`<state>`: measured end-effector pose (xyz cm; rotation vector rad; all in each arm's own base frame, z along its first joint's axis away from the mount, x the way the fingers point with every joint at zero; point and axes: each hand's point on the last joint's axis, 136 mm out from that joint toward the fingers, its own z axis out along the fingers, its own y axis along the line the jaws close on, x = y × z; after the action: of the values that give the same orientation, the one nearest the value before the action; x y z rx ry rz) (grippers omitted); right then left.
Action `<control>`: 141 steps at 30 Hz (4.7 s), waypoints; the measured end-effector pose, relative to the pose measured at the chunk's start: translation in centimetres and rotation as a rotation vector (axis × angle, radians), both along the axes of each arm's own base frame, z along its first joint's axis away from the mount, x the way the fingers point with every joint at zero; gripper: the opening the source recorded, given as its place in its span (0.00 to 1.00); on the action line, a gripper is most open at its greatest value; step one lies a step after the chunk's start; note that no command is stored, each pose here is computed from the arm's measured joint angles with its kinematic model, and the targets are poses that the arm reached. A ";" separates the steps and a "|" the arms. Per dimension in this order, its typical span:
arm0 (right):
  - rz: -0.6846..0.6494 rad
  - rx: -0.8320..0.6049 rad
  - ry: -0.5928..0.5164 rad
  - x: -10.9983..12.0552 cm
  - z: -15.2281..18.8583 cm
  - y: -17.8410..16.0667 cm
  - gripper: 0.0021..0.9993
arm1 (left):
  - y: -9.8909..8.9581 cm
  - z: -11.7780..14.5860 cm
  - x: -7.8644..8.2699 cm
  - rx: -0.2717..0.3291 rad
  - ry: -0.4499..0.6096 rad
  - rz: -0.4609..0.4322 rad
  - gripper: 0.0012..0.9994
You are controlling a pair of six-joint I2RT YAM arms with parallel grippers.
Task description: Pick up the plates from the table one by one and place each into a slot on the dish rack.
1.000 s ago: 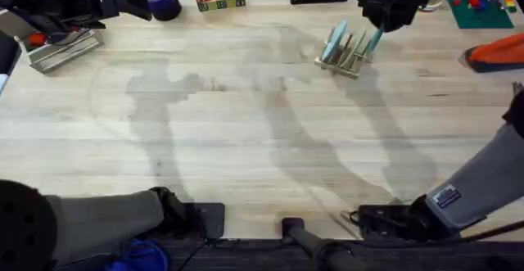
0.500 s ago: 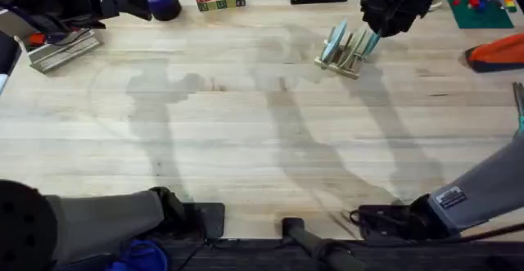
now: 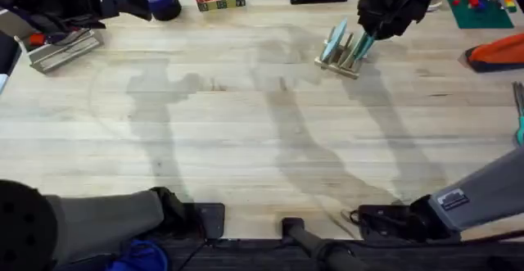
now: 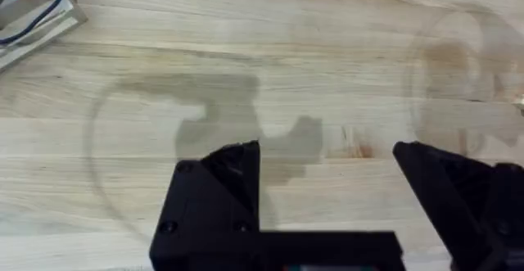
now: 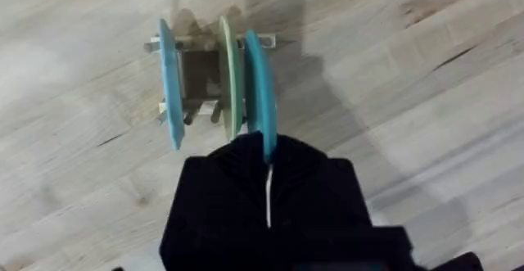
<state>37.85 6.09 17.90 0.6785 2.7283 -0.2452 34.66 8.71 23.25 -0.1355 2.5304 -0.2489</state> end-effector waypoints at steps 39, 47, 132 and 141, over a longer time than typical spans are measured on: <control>-0.026 -0.007 0.016 0.1 -3.8 -1.0 0.03 | 0.0 0.0 0.0 0.000 0.000 0.000 1.00; -0.027 -0.008 0.016 0.1 -3.8 -1.1 0.08 | 0.0 0.0 0.0 0.000 0.000 0.000 1.00; 0.797 -0.029 -0.204 -1.5 9.5 2.6 1.00 | 0.0 0.0 0.0 0.000 0.000 0.000 1.00; 0.808 -0.011 -0.196 -1.8 9.4 2.9 0.99 | -0.1 -0.2 -0.3 -0.007 0.015 0.000 1.00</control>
<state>36.06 8.94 27.30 -0.4044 2.5601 0.0044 34.35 8.57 23.06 -0.1407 2.5446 -0.2574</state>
